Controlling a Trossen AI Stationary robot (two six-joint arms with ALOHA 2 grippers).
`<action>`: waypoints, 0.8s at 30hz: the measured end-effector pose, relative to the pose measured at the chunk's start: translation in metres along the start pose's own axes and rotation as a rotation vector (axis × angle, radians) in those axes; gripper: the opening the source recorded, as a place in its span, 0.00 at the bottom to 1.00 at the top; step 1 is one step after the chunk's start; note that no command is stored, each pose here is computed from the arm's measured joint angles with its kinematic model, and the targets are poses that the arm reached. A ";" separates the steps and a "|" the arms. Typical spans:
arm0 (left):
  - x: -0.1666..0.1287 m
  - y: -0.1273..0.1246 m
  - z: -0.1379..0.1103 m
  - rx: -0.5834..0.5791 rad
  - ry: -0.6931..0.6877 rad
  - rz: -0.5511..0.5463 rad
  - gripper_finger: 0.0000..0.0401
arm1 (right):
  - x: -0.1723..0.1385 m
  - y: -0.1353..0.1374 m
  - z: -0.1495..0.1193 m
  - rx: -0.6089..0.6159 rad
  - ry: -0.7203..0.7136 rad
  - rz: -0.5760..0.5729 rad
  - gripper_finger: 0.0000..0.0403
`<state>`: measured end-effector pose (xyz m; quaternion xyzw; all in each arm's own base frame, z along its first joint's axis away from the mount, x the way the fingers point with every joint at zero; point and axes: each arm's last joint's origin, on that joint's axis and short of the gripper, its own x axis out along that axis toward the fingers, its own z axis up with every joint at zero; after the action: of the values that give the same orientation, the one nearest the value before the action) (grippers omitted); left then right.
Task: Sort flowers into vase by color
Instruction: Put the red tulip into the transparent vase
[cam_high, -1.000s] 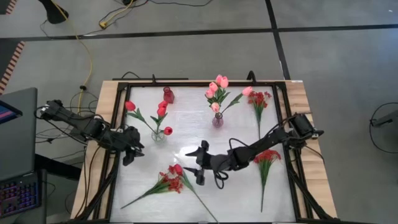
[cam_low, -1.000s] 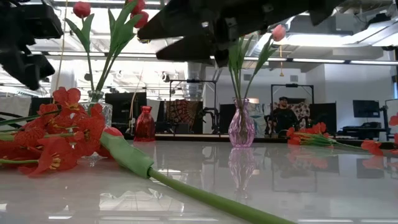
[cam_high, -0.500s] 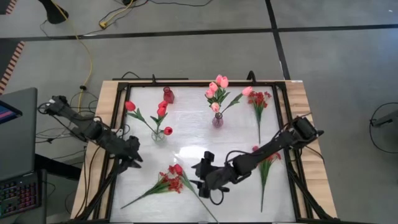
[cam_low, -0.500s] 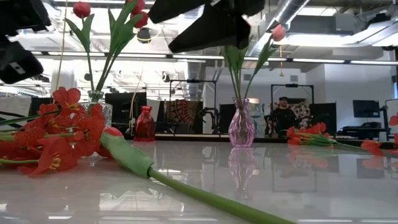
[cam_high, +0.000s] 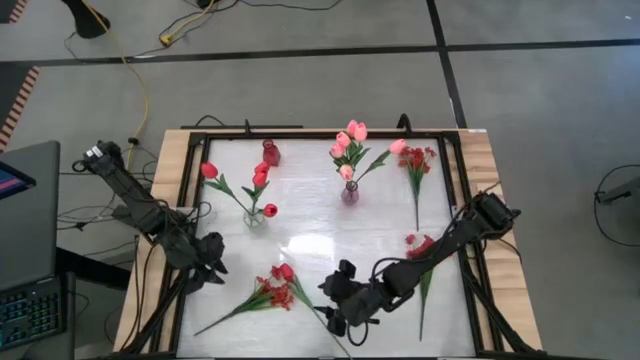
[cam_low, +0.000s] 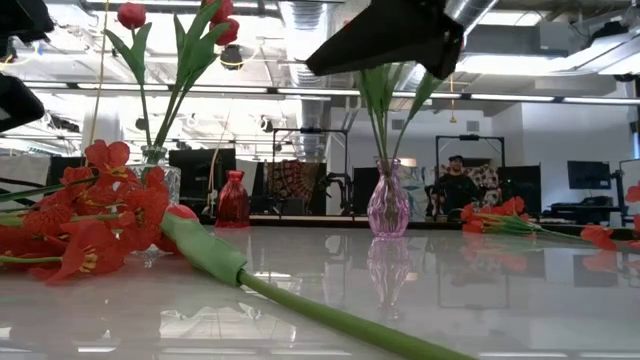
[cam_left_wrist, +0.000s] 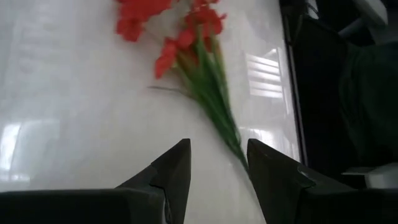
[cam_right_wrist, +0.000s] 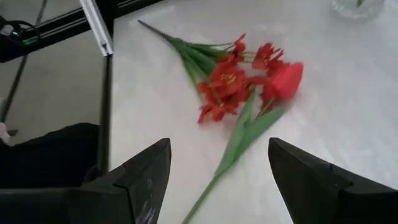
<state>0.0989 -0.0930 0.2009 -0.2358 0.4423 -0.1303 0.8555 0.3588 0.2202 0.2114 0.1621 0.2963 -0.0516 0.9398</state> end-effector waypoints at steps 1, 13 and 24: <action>0.003 -0.003 0.000 0.018 -0.001 -0.004 0.36 | -0.001 0.002 -0.002 0.010 0.002 0.005 0.74; 0.035 -0.018 -0.003 0.190 -0.016 0.038 0.36 | 0.043 0.023 -0.022 -0.035 0.145 -0.084 0.74; 0.048 -0.020 -0.003 0.214 -0.009 0.060 0.36 | 0.073 0.032 -0.019 -0.024 0.270 -0.191 0.73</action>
<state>0.1239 -0.1317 0.1758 -0.1302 0.4287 -0.1501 0.8813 0.4138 0.2565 0.1635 0.1274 0.4346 -0.1147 0.8842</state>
